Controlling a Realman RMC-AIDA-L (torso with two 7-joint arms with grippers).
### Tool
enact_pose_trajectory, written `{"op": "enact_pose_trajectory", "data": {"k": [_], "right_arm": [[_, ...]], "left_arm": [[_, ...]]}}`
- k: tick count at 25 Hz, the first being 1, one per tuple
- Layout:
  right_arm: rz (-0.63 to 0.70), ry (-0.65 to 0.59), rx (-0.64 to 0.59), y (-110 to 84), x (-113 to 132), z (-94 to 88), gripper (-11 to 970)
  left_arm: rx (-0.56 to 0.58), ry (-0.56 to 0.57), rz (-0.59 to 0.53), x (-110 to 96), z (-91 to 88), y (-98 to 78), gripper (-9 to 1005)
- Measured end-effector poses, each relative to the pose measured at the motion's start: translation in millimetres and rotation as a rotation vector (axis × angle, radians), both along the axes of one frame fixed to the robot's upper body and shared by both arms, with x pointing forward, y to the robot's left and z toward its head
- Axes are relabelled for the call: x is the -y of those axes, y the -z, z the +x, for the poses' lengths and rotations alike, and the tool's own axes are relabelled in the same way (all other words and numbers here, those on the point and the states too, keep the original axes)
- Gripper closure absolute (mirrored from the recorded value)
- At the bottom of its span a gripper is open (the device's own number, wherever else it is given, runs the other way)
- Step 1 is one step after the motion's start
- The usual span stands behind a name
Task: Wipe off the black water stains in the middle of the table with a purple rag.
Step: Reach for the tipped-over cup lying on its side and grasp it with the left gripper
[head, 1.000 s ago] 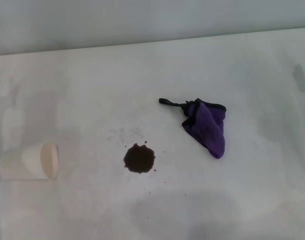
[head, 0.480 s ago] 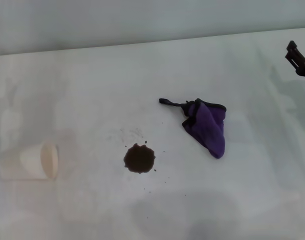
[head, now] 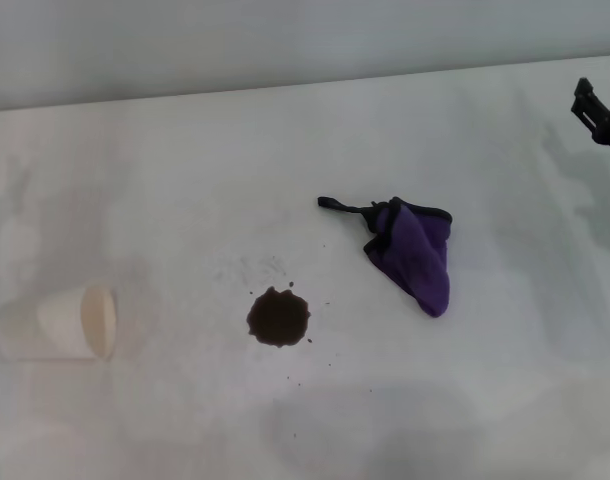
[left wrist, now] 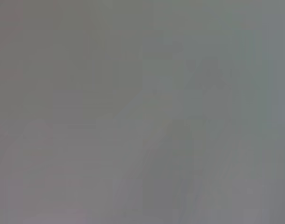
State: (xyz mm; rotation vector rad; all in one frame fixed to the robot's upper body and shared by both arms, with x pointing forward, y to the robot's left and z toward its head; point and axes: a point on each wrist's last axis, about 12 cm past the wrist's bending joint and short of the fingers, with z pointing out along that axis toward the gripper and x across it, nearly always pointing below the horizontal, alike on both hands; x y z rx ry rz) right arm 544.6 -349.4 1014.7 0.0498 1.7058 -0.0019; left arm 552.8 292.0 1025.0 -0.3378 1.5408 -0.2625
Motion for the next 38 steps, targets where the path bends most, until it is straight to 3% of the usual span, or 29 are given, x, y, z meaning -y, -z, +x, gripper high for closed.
{"op": "enact_pose_trajectory", "data": {"k": [6,9,13,18,22,30,36,38], "right_arm": [[0.002,0.002,-0.021,1.3,-1.6,3.0,91],[0.000,0.006,-0.026,2.0,0.6,1.5,91],[-0.004,0.009,-0.024,1.1,2.5,2.1,91],[-0.002,0.013,-0.039,2.8,1.6,2.6,91],[-0.004,0.021,-0.049,4.7,4.6,-0.2,90],[-0.011,0.039,-0.064,7.9,12.0,-7.0,90],[-0.013,0.052,-0.077,11.0,15.2,-11.9,90],[-0.013,0.052,-0.078,11.3,15.3,-12.3,90]], "left_arm": [[0.032,-0.030,-0.071,1.1,4.9,-5.8,122],[0.055,0.061,-0.096,9.6,18.3,-16.1,122],[0.045,0.283,-0.115,9.7,39.8,-34.4,121],[-0.007,0.626,-0.001,35.1,61.6,-56.8,121],[-0.044,0.758,0.063,46.9,74.1,-69.6,120],[-0.237,0.911,0.132,30.6,99.6,-98.7,122],[-0.323,1.096,0.342,18.9,103.4,-135.8,123],[-0.347,1.112,0.411,14.8,102.9,-145.8,122]]}}
